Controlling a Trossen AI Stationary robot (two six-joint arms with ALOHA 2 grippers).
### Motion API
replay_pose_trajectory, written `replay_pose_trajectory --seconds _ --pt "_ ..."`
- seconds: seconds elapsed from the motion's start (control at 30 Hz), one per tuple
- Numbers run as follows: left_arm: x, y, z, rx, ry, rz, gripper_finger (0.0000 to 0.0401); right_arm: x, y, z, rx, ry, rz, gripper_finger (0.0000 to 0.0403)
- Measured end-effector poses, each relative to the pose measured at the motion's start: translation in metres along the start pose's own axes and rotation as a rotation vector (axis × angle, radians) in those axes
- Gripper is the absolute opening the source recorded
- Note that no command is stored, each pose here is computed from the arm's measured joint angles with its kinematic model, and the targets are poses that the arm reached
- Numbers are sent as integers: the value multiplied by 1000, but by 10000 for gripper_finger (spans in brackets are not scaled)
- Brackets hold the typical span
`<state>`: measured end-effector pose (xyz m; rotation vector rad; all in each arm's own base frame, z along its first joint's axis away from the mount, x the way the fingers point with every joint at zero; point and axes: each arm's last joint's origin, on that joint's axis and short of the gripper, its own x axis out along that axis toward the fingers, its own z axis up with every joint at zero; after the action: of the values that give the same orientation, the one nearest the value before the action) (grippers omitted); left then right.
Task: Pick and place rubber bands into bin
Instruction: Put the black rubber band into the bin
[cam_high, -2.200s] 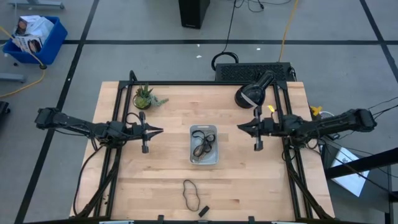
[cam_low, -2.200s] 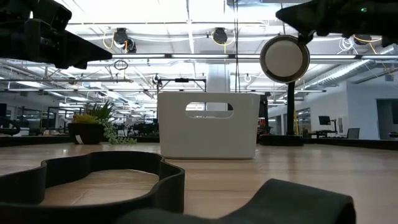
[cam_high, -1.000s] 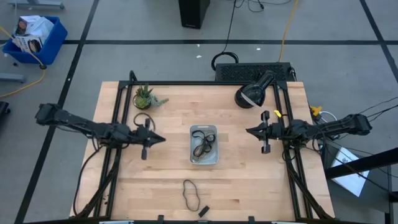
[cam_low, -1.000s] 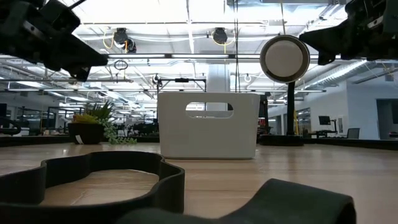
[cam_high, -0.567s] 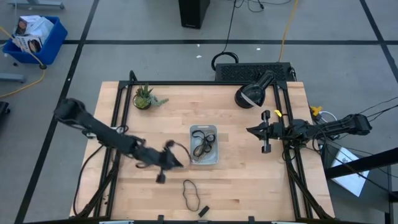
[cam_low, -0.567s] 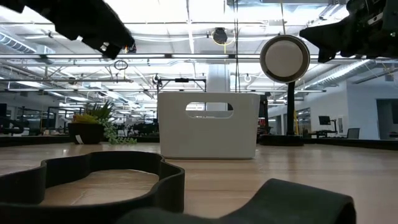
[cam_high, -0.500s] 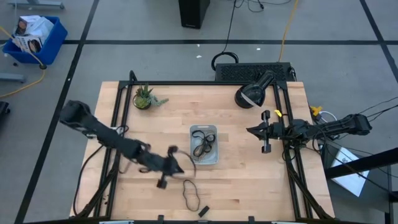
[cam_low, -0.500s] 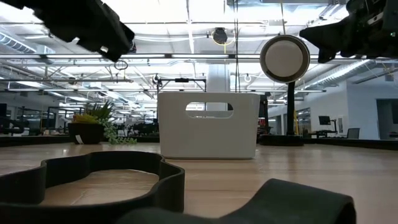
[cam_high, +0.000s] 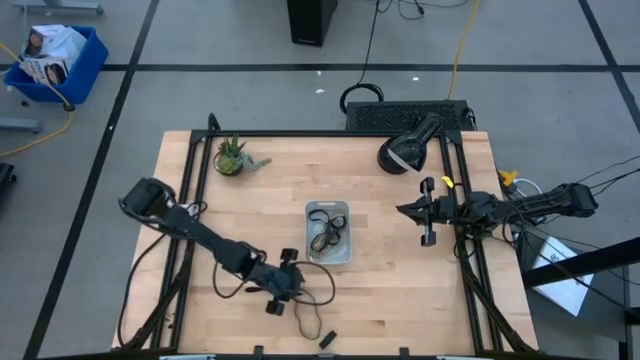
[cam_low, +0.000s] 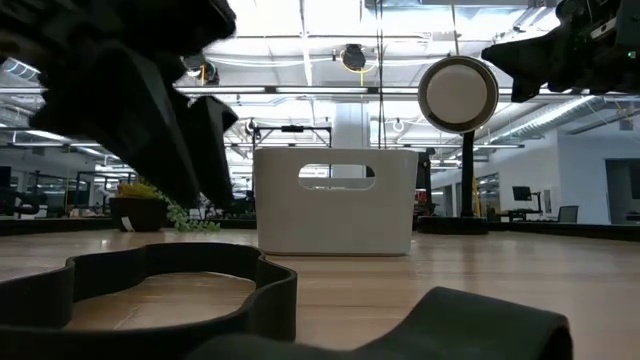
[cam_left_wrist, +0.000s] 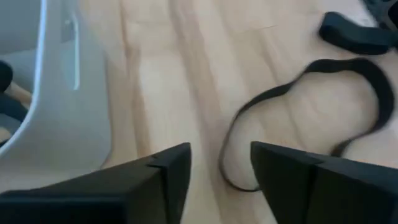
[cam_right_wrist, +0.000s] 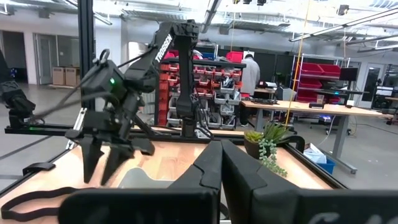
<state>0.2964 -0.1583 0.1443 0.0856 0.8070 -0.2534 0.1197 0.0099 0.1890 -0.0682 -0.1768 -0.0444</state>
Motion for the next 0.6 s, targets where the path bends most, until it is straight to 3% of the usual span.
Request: replay_pose_trajectory --seconds 0.17,0.33,0.5,0.6 --pt "12 6 -6 -24 35 -36 212 0 0 0 0 0 0 0" --pt "23 8 -13 -50 76 -74 222 0 0 0 -1 5 0 0" --pt "29 8 -17 -61 88 -62 206 0 0 -1 -2 7 0 0" --pt "30 8 -17 -40 93 -75 168 0 0 -1 -2 7 0 0"
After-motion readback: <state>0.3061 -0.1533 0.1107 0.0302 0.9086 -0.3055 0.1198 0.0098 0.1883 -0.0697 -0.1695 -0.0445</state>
